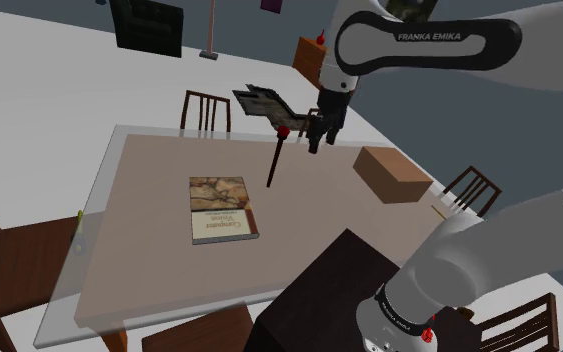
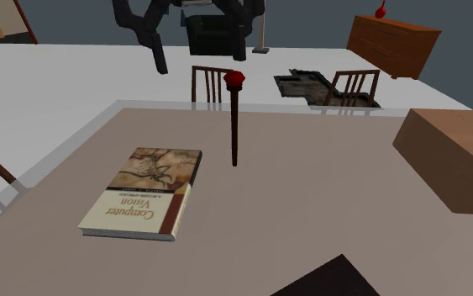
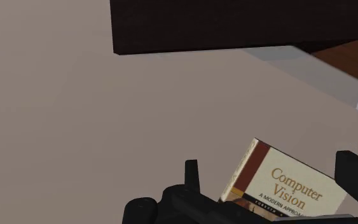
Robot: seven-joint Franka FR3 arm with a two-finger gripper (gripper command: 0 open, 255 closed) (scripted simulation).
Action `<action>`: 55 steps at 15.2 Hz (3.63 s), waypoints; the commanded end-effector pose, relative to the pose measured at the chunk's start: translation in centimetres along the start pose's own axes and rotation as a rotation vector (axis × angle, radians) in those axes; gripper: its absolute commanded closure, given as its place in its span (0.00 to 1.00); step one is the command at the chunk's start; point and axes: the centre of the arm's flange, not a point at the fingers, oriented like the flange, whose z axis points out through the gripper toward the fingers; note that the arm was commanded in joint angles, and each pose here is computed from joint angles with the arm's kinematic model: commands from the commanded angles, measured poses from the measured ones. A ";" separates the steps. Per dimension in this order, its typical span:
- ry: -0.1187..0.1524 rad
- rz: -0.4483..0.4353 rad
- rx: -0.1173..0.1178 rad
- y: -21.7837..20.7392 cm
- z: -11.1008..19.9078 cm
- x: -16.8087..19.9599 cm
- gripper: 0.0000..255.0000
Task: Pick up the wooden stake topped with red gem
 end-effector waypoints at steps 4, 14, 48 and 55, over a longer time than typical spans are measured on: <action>0.009 0.008 -0.031 3.0 1.2 5.1 0.00; 0.027 0.024 -0.091 9.1 3.4 15.8 0.00; 0.040 0.036 -0.136 13.9 5.0 23.9 1.00; 0.040 0.036 -0.136 14.0 1.3 23.4 1.00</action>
